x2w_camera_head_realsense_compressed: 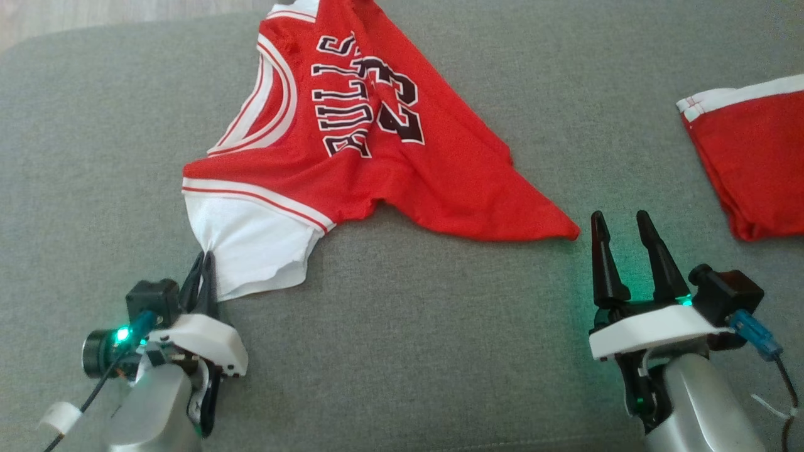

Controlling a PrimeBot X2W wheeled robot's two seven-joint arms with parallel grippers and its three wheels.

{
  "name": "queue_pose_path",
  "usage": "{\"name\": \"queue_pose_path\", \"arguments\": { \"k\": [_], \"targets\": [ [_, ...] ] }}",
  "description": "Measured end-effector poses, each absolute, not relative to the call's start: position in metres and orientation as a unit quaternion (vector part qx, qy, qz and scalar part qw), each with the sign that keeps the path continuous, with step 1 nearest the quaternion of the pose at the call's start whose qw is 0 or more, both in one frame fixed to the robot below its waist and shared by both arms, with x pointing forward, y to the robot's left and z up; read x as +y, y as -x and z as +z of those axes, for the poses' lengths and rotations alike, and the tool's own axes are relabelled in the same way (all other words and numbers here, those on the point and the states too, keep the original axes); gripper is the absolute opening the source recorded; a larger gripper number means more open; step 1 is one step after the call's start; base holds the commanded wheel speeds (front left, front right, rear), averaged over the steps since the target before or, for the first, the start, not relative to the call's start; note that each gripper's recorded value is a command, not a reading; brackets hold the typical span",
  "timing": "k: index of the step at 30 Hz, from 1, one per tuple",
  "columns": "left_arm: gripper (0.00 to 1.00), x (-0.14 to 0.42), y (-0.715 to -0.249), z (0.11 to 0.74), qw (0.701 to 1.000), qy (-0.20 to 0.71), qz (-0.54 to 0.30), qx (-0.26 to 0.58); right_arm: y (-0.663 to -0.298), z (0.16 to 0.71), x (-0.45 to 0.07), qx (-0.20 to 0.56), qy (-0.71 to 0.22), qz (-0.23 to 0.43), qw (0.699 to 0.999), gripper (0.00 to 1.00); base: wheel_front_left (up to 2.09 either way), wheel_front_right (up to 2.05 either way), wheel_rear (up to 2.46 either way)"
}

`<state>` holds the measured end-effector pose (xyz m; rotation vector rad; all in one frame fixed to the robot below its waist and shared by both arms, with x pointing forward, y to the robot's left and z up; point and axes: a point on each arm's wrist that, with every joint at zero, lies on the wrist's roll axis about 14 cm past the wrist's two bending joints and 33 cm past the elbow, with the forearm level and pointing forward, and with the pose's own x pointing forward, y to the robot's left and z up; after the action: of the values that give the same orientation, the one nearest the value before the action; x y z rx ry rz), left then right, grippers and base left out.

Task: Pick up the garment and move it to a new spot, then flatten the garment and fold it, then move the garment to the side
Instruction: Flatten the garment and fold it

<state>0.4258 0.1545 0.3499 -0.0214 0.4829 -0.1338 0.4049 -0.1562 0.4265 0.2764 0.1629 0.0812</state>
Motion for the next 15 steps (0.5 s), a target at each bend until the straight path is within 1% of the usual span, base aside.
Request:
{"name": "queue_pose_path", "arguments": {
  "k": [5,10,13,15],
  "targets": [
    [0.00,0.154,-0.428,0.369,0.976,0.027,-0.058,0.206,-0.405,0.433,-0.154,0.073,-0.138,0.045,0.987,1.00,0.00,0.00,0.00],
    [0.00,0.163,-0.448,0.438,0.995,0.049,-0.030,0.087,-0.405,0.432,-0.145,0.077,-0.133,0.059,0.986,1.00,0.00,0.00,0.00],
    [0.00,0.173,-0.447,0.472,0.998,0.057,-0.011,0.029,-0.403,0.428,-0.139,0.087,-0.129,0.067,0.986,1.00,0.00,0.00,0.00],
    [0.00,0.178,-0.440,0.483,0.998,0.059,-0.001,0.009,-0.403,0.423,-0.135,0.100,-0.125,0.073,0.984,1.00,0.00,0.00,0.00]
  ]
}}
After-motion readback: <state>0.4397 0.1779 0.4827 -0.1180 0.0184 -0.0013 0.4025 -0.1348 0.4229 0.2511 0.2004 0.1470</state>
